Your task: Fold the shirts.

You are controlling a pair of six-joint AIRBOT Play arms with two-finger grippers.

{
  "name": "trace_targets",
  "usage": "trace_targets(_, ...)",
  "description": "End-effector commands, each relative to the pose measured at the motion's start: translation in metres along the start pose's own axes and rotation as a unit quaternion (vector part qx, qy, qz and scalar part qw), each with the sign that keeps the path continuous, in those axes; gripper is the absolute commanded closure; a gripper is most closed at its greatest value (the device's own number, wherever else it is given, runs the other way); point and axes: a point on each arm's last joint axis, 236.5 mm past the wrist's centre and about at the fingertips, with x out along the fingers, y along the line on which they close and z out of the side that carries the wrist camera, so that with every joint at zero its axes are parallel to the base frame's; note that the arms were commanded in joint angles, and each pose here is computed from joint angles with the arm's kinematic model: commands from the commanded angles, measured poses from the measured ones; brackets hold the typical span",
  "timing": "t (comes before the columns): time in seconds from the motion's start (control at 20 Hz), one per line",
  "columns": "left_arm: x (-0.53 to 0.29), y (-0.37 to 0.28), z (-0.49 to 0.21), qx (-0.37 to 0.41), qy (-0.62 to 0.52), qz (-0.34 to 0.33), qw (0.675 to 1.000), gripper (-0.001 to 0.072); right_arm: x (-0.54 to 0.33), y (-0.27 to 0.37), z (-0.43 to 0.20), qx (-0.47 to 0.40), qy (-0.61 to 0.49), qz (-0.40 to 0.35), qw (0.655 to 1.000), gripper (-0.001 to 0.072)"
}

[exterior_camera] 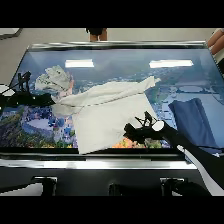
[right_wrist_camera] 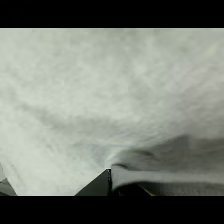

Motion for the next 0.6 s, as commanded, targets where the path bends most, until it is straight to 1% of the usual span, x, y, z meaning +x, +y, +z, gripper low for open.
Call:
trace_targets(0.0,-0.025,-0.010,0.021,0.015,-0.047,0.003,0.999,0.0672,-0.038,0.033,0.047,-0.129,-0.062,-0.003,0.990,0.0657)
trace_targets(0.05,-0.049,-0.019,0.043,0.028,-0.098,0.006,0.995,0.0672,-0.071,0.046,0.072,-0.188,-0.098,-0.024,0.977,0.0657)
trace_targets(0.1,-0.090,-0.034,0.072,0.045,-0.174,0.008,0.984,0.0673,-0.111,0.061,0.097,-0.242,-0.146,-0.049,0.958,0.0657)
trace_targets(0.15,-0.145,-0.054,0.104,0.062,-0.265,0.010,0.962,0.0673,-0.166,0.081,0.125,-0.295,-0.213,-0.079,0.928,0.0657)
trace_targets(0.2,-0.207,-0.077,0.127,0.079,-0.355,0.006,0.931,0.0673,-0.226,0.106,0.145,-0.335,-0.287,-0.102,0.892,0.0657)
trace_targets(0.25,-0.278,-0.104,0.142,0.089,-0.445,-0.004,0.891,0.0673,-0.298,0.136,0.156,-0.366,-0.369,-0.118,0.846,0.0657)
trace_targets(0.3,-0.358,-0.132,0.145,0.093,-0.533,-0.019,0.841,0.0674,-0.363,0.165,0.152,-0.385,-0.441,-0.122,0.802,0.0657)
trace_targets(0.4,-0.494,-0.181,0.117,0.115,-0.660,-0.047,0.741,0.0674,-0.480,0.214,0.112,-0.408,-0.555,-0.112,0.716,0.0657)
trace_targets(0.45,-0.545,-0.202,0.094,0.130,-0.700,-0.057,0.700,0.0674,-0.516,0.228,0.088,-0.412,-0.588,-0.097,0.689,0.0657)
trace_targets(0.5,-0.581,-0.218,0.072,0.143,-0.726,-0.064,0.670,0.0674,-0.542,0.237,0.067,-0.411,-0.610,-0.082,0.672,0.0657)
trace_targets(0.55,-0.609,-0.230,0.052,0.154,-0.745,-0.070,0.645,0.0674,-0.558,0.238,0.048,-0.404,-0.622,-0.067,0.668,0.0657)
